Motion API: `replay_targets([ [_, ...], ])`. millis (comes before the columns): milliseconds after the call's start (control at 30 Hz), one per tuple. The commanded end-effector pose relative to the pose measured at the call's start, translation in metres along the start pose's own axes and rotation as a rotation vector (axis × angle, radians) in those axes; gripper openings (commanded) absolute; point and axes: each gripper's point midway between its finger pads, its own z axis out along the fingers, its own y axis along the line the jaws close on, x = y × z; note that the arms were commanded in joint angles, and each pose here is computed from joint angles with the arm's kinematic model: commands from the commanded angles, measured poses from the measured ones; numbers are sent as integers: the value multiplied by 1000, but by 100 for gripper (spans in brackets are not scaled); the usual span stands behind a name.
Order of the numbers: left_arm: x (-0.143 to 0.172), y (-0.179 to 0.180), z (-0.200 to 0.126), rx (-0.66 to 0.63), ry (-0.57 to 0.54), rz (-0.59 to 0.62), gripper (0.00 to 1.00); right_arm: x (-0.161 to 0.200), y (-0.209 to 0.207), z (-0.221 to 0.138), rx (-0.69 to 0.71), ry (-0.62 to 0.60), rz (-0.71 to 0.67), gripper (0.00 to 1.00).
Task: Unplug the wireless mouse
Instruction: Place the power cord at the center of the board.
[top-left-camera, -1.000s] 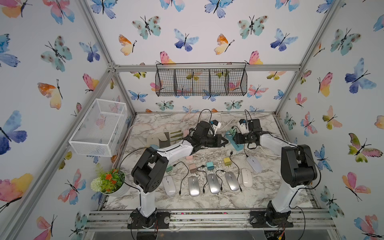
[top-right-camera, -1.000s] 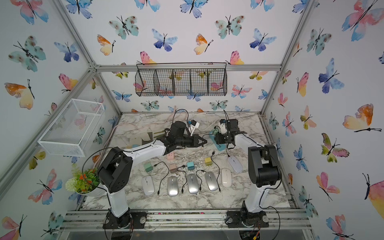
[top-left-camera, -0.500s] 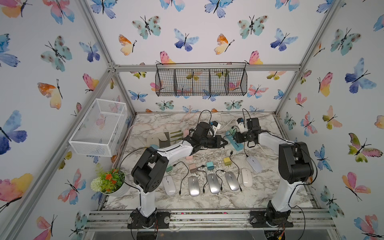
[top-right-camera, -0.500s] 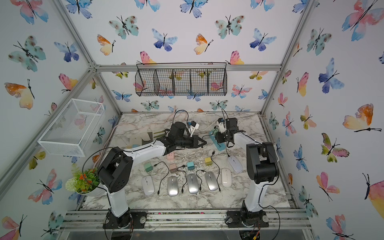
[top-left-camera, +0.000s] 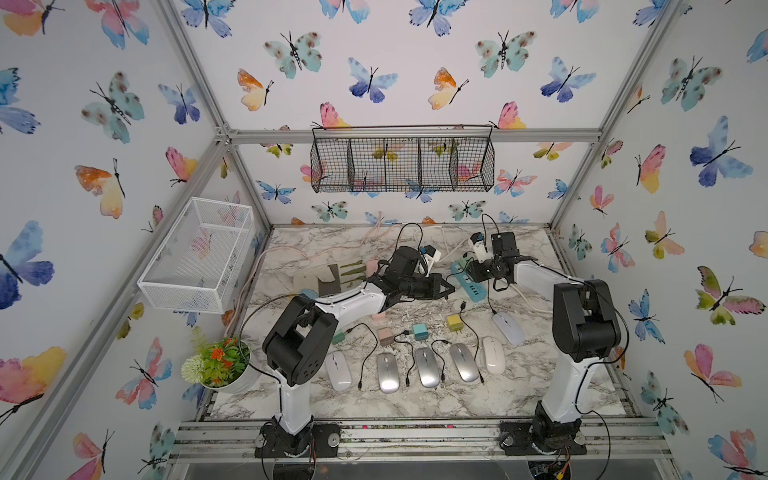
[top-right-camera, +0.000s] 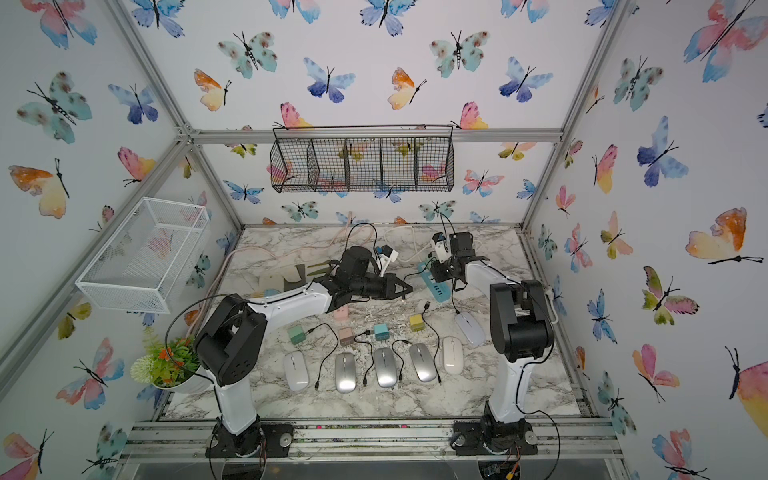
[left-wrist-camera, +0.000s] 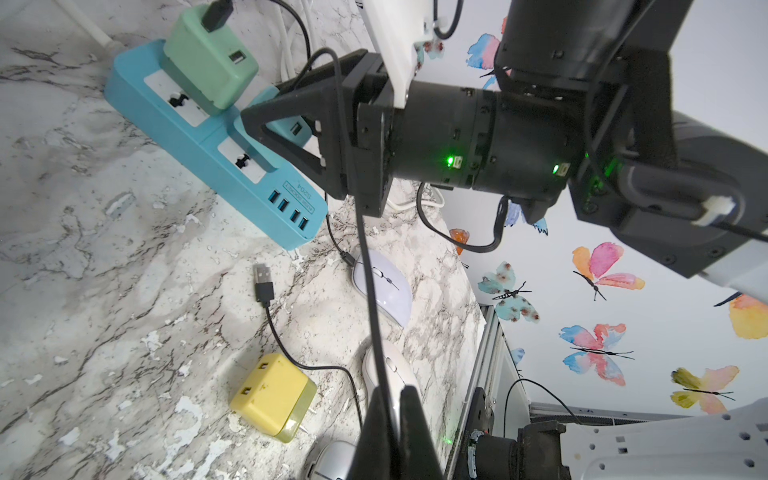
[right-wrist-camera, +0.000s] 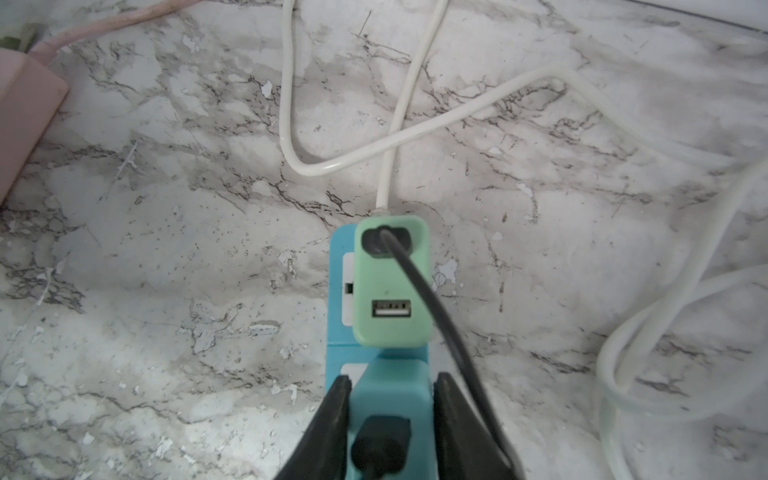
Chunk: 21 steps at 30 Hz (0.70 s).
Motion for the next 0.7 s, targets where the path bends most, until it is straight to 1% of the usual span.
replay_targets([
  [0,-1,-11,-3,34,-1,23,0,4,0,5,-2,22,1,29],
  [100,2,-9,1,34,7,21,0,5,1,4,-11,25,17,26],
  [200,3,-5,4,31,13,16,0,4,2,4,-7,12,62,22],
  [267,5,-2,8,27,19,11,0,4,-1,5,7,-1,113,18],
  [300,6,-1,11,27,26,11,0,3,-4,6,23,-7,154,14],
  [367,9,4,18,21,45,-1,3,1,-4,7,17,-16,214,9],
  [467,15,5,31,25,79,3,8,-5,4,5,-28,-52,254,6],
  [567,25,10,45,15,120,4,23,-8,5,3,-36,-62,259,5],
  [600,28,10,49,16,129,8,31,-7,5,2,-35,-60,256,5],
  [667,31,11,53,16,141,13,44,-6,6,3,-38,-56,248,4],
])
